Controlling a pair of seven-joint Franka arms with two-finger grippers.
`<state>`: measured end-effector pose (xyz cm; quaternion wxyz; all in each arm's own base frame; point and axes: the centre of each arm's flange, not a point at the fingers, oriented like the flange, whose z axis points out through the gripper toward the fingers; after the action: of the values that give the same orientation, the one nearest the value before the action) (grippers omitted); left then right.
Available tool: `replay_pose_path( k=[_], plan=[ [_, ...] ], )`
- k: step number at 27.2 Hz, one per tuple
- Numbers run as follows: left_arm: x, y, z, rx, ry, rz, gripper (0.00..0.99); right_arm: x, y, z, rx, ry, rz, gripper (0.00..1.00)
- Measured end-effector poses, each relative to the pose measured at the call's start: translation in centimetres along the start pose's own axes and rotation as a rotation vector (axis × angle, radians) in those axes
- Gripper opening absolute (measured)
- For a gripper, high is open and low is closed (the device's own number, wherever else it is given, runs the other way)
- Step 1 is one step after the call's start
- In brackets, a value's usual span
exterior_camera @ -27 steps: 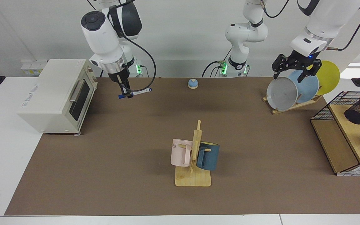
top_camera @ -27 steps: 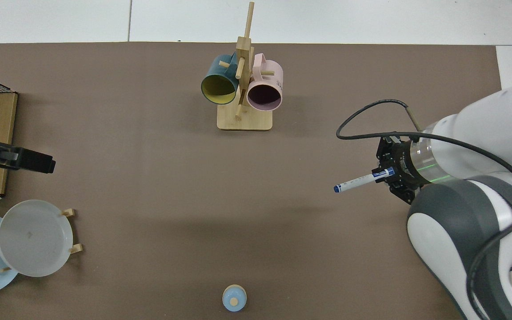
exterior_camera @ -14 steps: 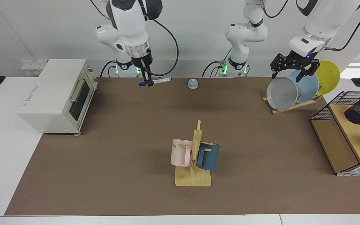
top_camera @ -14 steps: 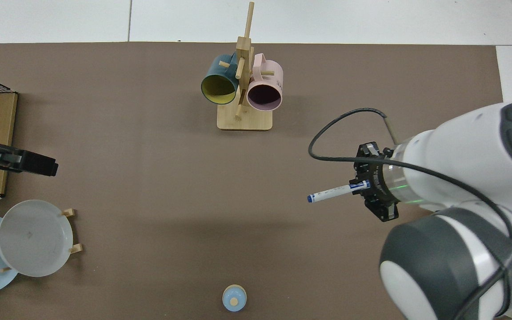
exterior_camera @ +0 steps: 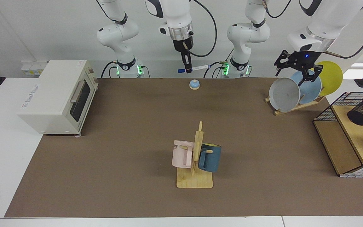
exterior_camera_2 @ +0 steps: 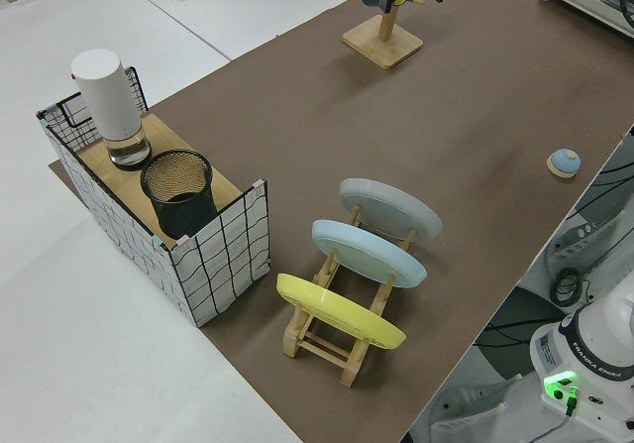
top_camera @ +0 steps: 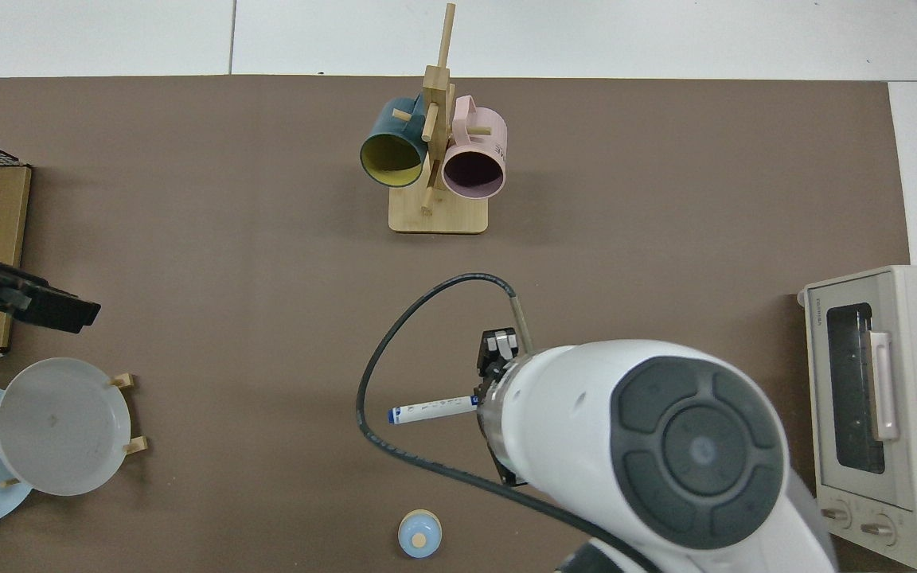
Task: Put markers into pen holder
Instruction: 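Lift the marker with the right gripper and carry it toward the middle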
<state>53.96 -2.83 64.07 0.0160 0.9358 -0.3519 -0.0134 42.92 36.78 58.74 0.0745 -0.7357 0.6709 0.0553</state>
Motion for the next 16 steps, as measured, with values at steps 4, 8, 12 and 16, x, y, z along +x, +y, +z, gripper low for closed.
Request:
replay_pose_path(
  k=[4, 8, 12, 16],
  plan=[
    [0.3, 0.4, 0.0, -0.002, 0.002, 0.215, 0.89, -2.3, -0.7, 1.4, -0.005, -0.007, 0.031, 0.16],
    [1.1, 1.6, 0.1, -0.024, 0.023, 0.387, 0.89, -3.8, -2.2, 2.8, -0.011, -0.011, 0.063, 0.16],
    [2.0, 3.8, 0.9, -0.052, 0.03, 0.491, 0.89, -4.8, -3.2, 3.7, -0.006, -0.02, 0.078, 0.16],
    [3.2, 7.7, 1.9, -0.075, 0.049, 0.56, 0.885, -5.5, -3.5, 3.9, 0.005, -0.032, 0.087, 0.16]
  ],
)
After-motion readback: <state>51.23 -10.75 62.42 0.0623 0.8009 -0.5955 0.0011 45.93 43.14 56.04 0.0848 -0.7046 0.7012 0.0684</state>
